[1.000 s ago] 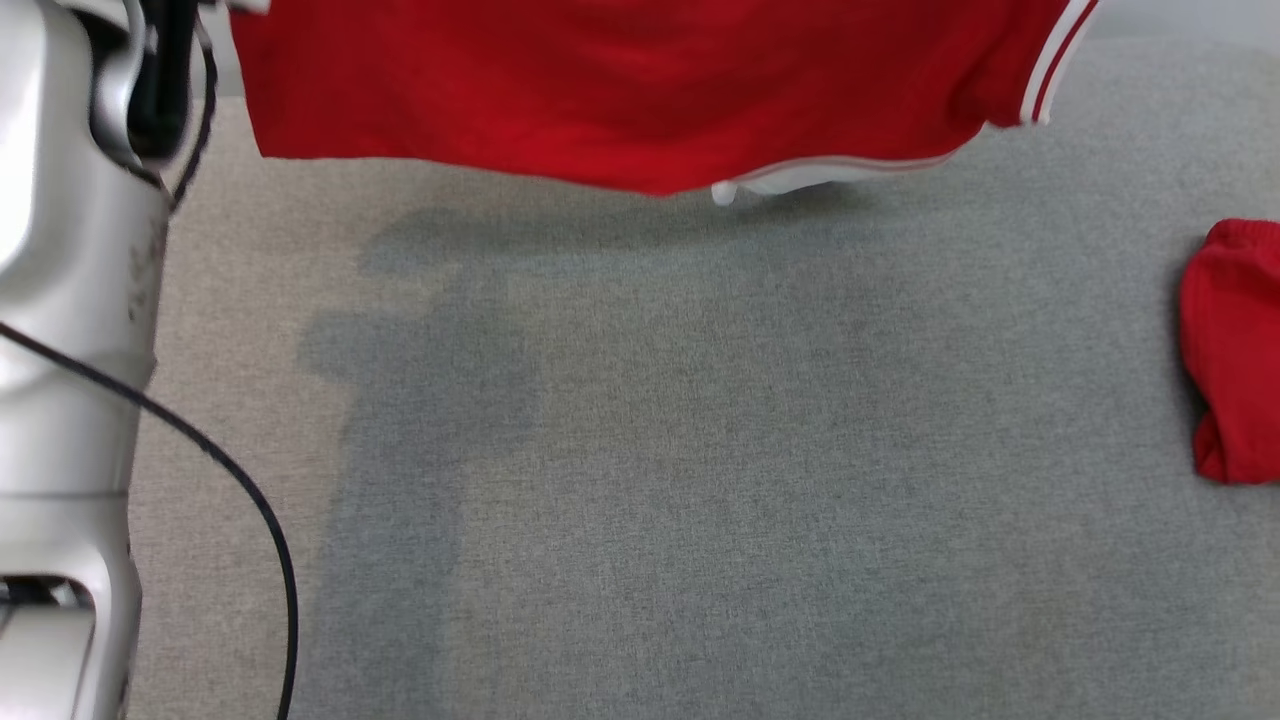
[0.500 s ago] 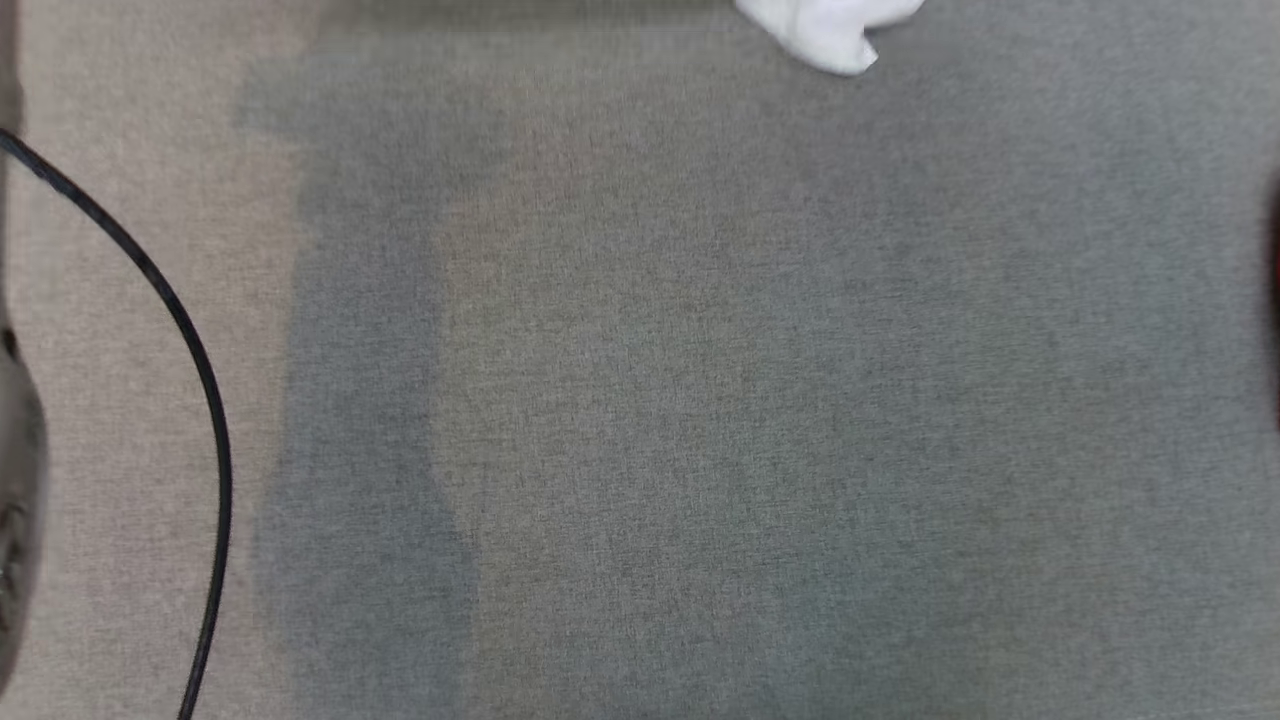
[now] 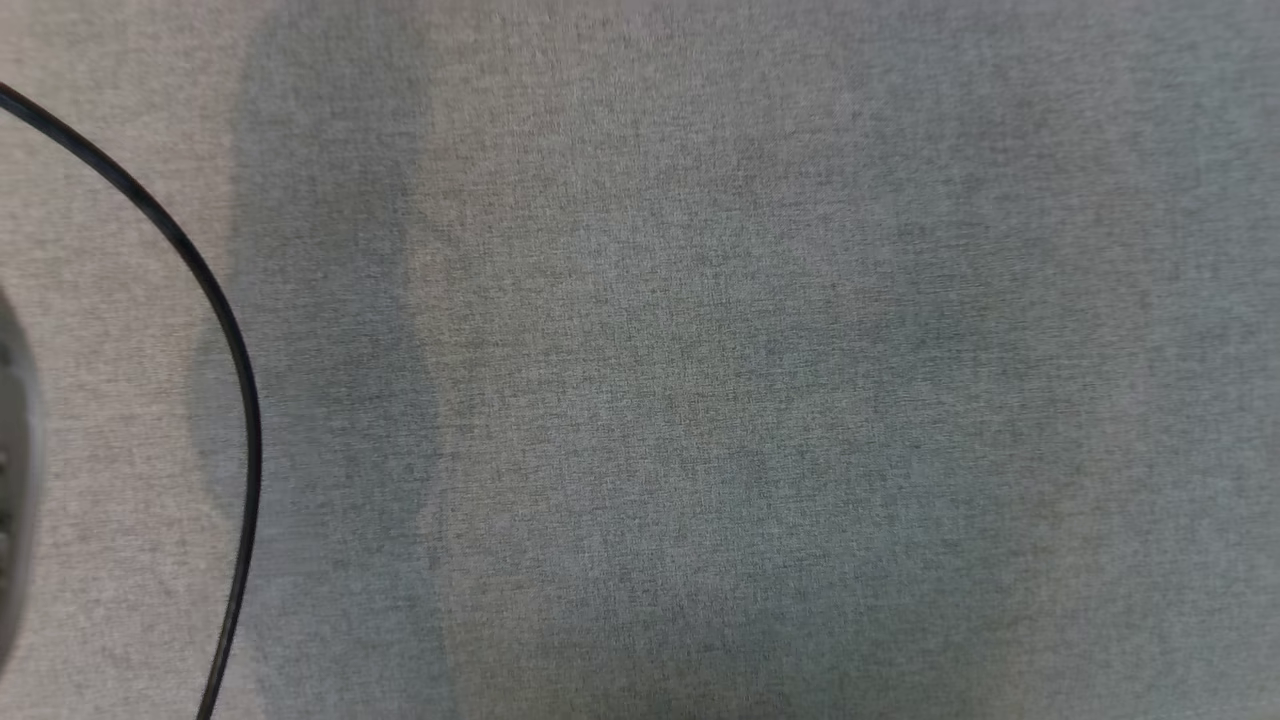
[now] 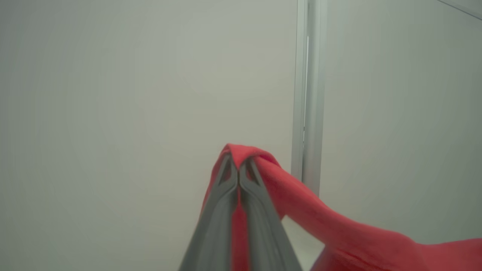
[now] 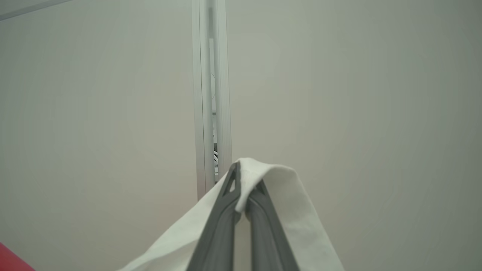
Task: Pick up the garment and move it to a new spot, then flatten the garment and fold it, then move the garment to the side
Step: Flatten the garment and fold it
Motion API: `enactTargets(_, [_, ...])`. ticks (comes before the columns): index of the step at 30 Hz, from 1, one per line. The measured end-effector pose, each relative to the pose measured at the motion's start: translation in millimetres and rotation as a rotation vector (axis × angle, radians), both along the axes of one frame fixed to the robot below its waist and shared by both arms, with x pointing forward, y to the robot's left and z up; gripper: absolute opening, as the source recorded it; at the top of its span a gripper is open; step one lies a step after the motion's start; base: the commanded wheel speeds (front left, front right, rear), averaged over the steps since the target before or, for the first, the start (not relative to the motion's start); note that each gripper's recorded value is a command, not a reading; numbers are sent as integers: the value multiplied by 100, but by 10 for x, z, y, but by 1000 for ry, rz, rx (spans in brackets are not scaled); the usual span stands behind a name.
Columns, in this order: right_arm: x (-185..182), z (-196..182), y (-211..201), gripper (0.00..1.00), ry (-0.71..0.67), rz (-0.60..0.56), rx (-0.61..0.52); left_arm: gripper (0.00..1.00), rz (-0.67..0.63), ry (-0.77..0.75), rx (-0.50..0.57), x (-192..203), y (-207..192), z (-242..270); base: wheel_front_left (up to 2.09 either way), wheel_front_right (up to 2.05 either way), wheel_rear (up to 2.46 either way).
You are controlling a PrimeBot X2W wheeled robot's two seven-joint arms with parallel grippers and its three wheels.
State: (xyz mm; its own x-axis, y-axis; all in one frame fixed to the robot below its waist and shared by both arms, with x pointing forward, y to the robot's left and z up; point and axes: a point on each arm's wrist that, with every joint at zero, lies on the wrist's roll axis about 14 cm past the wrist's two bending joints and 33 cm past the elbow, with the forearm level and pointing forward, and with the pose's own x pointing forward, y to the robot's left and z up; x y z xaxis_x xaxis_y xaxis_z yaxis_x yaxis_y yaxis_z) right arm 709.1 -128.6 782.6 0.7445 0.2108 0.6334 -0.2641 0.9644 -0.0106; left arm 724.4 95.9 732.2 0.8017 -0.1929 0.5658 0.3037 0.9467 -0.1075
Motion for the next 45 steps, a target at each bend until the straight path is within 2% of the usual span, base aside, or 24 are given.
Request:
enactTargets(4, [211,-864,16,0,170,-12,-23,0,1,157,19,158,15,-780,0,0,0])
enactTargets(7, [276,-1266,16,0,261,-18,-46,0,6,257,37,225,41,-1162,0,0,0])
enactTargets(8, [299,-1531,-5,0,327,-22,-51,0,-4,327,68,233,21,-1441,0,0,0])
enactTargets(14, [234,-2147,58,0,490,-2,-63,0,-14,489,140,165,-4,-2000,0,0,0])
enactTargets(19, [90,-2380,152,0,569,31,-68,0,-8,552,162,69,41,-2166,0,0,0])
enactTargets(27, [-207,-2711,55,0,739,29,-85,0,-26,673,200,-221,12,-2441,0,0,0])
enactTargets(34, [-560,-2896,21,0,885,54,-83,0,-52,800,247,-628,1,-2689,0,0,0])
enactTargets(39, [-805,-2988,65,0,957,86,-87,0,-61,836,278,-859,43,-2724,0,0,0])
enactTargets(45, [-1160,-3036,115,0,1032,127,-29,0,-69,889,330,-1264,146,-2833,0,0,0])
